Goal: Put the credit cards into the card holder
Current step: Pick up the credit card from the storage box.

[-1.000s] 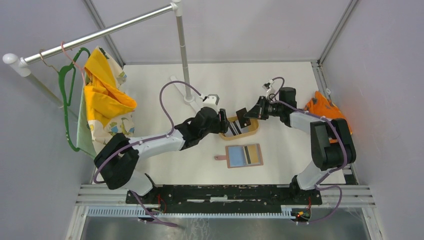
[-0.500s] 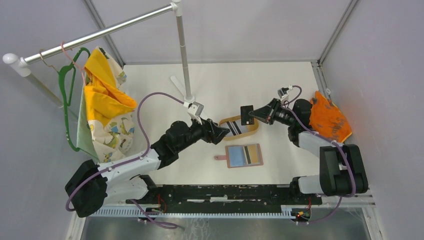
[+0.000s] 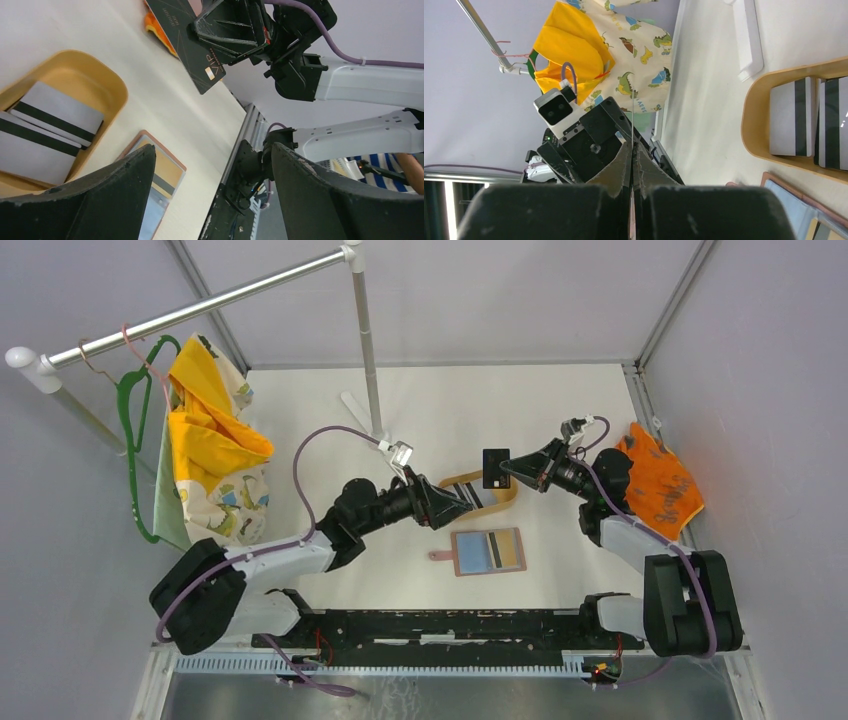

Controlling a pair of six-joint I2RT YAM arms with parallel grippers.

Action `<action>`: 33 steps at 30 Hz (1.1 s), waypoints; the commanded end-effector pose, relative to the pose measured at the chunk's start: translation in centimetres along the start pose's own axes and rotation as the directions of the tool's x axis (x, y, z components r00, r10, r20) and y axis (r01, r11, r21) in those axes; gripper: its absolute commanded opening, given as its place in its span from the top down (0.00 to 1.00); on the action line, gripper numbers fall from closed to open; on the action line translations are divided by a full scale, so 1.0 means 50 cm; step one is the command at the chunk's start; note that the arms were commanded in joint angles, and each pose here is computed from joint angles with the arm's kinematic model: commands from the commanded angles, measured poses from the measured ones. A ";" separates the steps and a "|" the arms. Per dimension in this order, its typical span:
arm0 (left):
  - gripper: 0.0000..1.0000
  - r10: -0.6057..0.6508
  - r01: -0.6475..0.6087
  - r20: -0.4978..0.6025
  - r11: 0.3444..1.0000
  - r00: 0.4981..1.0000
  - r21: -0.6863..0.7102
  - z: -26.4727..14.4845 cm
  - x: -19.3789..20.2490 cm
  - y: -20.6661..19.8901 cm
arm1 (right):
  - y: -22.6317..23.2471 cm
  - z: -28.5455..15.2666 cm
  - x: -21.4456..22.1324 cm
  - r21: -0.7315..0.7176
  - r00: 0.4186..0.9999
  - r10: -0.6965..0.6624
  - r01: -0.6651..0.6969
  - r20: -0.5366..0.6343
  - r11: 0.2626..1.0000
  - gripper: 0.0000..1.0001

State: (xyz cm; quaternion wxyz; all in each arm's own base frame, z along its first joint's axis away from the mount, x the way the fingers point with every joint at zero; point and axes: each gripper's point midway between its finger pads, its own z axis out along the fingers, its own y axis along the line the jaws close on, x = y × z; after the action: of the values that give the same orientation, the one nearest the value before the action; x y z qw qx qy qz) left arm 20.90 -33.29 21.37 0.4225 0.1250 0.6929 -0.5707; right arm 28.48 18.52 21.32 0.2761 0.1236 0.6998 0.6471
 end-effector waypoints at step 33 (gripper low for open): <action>0.98 0.265 -0.245 -0.034 0.928 0.964 0.280 -0.008 0.038 -0.038 | 0.076 0.000 0.120 -0.434 0.479 -0.876 0.779 -0.056 0.453 0.32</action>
State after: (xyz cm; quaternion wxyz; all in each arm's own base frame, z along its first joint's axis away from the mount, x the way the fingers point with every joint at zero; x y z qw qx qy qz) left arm 20.26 -35.25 20.37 0.3865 0.1994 0.6588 -0.6139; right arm 24.93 22.07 23.16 0.4025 -0.2301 0.6498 0.6024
